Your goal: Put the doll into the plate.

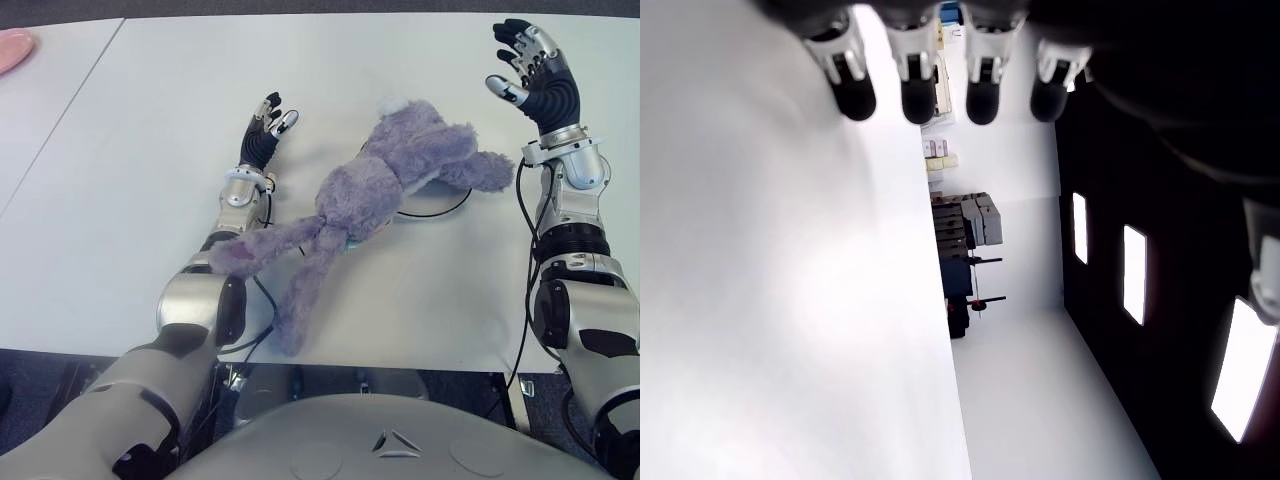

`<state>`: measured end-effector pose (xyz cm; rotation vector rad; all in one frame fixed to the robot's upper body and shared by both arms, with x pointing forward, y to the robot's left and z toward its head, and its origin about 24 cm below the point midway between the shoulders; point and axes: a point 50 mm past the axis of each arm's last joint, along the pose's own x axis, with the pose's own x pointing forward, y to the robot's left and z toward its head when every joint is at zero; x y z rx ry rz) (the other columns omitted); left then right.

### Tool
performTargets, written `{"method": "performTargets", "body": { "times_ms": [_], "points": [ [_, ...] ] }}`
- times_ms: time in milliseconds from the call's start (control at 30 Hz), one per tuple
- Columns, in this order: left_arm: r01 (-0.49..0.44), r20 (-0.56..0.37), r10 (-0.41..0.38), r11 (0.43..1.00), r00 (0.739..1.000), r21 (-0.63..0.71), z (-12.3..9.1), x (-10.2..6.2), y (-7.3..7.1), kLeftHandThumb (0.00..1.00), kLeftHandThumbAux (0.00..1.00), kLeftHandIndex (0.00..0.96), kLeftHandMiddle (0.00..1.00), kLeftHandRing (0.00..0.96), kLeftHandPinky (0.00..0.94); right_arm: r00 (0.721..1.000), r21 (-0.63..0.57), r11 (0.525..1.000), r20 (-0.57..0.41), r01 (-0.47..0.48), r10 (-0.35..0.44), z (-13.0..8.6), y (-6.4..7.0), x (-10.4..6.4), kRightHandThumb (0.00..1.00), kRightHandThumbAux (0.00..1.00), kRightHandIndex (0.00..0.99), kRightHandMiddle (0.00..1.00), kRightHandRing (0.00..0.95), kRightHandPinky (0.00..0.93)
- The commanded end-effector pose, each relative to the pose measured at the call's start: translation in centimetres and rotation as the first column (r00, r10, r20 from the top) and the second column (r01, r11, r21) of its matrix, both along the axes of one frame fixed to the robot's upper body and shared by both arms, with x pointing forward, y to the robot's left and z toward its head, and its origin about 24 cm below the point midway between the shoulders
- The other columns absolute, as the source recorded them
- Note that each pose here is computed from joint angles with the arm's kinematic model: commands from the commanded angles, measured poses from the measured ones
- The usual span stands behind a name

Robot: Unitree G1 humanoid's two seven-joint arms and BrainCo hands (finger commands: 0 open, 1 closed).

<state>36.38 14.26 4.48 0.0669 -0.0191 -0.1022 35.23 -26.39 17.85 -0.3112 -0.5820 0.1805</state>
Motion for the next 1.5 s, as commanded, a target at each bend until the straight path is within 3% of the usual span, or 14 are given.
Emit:
{"method": "performTargets", "body": {
  "times_ms": [33, 467, 967, 1067, 1300, 1400, 1500],
  "points": [
    [-0.014, -0.533, 0.016, 1.0, 0.846, 0.007, -12.2, -8.5, -0.1, 0.0, 0.423, 0.032, 0.065, 0.045, 0.019, 0.999, 0.157, 0.988, -0.049, -0.01, 0.018, -1.4, -0.1, 0.4, 0.315, 0.762, 0.153, 0.162, 0.129, 0.165],
    [-0.017, -0.528, 0.015, 1.0, 0.849, 0.001, -12.1, -8.5, -0.1, 0.0, 0.425, 0.036, 0.066, 0.047, 0.026, 0.997, 0.241, 0.97, -0.074, -0.011, 0.03, -1.8, -0.5, 0.6, 0.314, 0.854, 0.135, 0.169, 0.158, 0.2],
    [-0.015, -0.53, 0.016, 1.0, 0.848, 0.005, -12.1, -8.4, -0.2, 0.0, 0.423, 0.039, 0.068, 0.052, 0.036, 0.985, 0.297, 0.954, -0.17, 0.035, 0.017, -2.7, -1.8, 0.8, 0.488, 0.847, 0.086, 0.144, 0.154, 0.203],
    [-0.015, -0.531, 0.015, 1.0, 0.847, 0.005, -12.1, -8.4, -0.2, 0.0, 0.424, 0.036, 0.067, 0.051, 0.033, 0.979, 0.324, 0.945, -0.201, 0.05, 0.017, -3.4, -2.1, 0.8, 0.469, 0.858, 0.088, 0.144, 0.15, 0.192],
    [-0.021, -0.528, 0.016, 1.0, 0.849, -0.003, -12.1, -8.4, -0.2, 0.0, 0.426, 0.027, 0.066, 0.048, 0.021, 0.946, 0.393, 0.912, -0.323, 0.115, 0.02, -6.7, -2.4, 0.3, 0.267, 0.925, 0.103, 0.142, 0.133, 0.157],
    [-0.023, -0.53, 0.017, 1.0, 0.848, -0.005, -12.1, -8.4, -0.2, 0.0, 0.427, 0.023, 0.066, 0.047, 0.016, 0.917, 0.413, 0.895, -0.398, 0.168, 0.012, -8.3, -2.7, 0.0, 0.189, 0.948, 0.11, 0.142, 0.127, 0.148],
    [-0.024, -0.531, 0.018, 1.0, 0.847, -0.004, -12.1, -8.4, 0.0, 0.0, 0.435, 0.019, 0.067, 0.045, 0.009, 0.861, 0.399, 0.876, -0.508, 0.269, -0.033, -10.4, -3.3, -0.7, 0.087, 0.965, 0.118, 0.136, 0.117, 0.131]
  ]
}}
